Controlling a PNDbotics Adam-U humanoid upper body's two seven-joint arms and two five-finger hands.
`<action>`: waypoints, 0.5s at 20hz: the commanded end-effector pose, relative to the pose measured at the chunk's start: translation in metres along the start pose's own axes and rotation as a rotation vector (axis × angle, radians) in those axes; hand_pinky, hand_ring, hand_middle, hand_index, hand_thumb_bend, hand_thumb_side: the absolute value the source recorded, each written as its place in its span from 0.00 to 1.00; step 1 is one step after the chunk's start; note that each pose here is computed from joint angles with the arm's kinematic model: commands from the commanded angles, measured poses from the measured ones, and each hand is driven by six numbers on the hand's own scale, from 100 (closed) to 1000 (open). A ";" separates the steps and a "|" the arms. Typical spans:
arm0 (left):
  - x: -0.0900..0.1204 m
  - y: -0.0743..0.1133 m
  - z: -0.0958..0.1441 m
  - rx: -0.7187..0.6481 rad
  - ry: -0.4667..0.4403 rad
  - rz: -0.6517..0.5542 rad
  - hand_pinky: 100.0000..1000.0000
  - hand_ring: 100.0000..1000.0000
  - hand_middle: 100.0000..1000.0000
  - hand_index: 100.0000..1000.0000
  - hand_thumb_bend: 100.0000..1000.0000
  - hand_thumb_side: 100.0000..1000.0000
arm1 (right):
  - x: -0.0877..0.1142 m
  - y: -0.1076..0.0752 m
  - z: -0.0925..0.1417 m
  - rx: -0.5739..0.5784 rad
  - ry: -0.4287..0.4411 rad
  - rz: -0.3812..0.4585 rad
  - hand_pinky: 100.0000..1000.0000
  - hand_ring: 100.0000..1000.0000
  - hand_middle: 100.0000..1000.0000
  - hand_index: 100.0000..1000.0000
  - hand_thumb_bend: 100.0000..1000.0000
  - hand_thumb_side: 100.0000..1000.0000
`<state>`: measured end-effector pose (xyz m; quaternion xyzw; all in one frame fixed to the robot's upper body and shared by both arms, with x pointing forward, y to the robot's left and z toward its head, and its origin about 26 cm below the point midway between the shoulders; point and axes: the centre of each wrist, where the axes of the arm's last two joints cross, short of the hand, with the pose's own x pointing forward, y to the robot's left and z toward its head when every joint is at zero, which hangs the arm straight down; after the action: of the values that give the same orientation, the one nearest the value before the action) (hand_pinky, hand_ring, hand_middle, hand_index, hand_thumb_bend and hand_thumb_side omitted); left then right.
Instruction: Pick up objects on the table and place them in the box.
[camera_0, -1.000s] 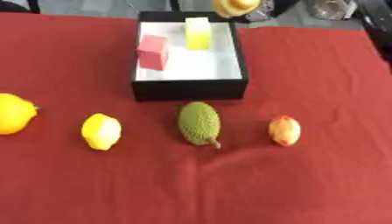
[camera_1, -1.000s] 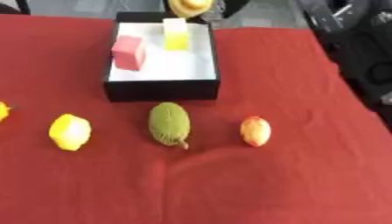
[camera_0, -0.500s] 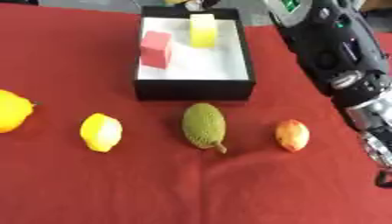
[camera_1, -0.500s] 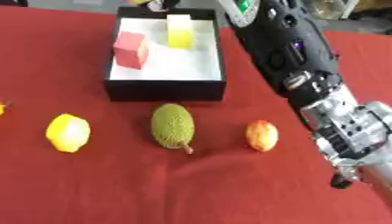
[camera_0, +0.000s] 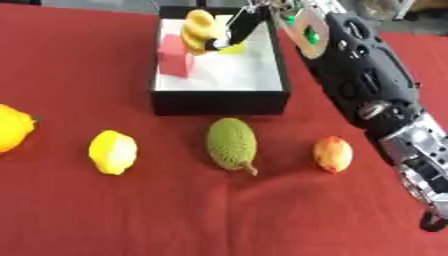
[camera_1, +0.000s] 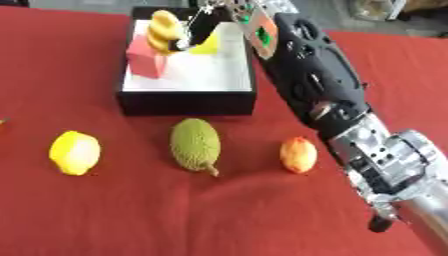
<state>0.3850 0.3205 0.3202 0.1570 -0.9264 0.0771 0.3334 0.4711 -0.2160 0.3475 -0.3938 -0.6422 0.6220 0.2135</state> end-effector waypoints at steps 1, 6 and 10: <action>0.009 0.006 -0.007 0.004 -0.028 -0.011 0.74 0.83 0.77 0.86 0.59 0.56 | -0.004 -0.018 0.005 -0.039 -0.001 0.052 0.87 0.89 0.90 0.93 0.60 0.17; 0.005 0.011 -0.005 0.006 -0.017 -0.026 0.74 0.83 0.77 0.86 0.59 0.57 | -0.007 -0.030 0.018 -0.111 -0.014 -0.008 0.87 0.87 0.85 0.92 0.46 0.13; 0.001 0.020 -0.002 0.019 -0.004 -0.060 0.74 0.83 0.77 0.85 0.59 0.56 | -0.007 -0.051 0.059 -0.144 -0.059 -0.071 0.86 0.86 0.81 0.89 0.47 0.13</action>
<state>0.3852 0.3291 0.3068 0.1704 -0.9175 0.0763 0.3511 0.4361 -0.2462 0.3631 -0.3570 -0.6946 0.5884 0.2094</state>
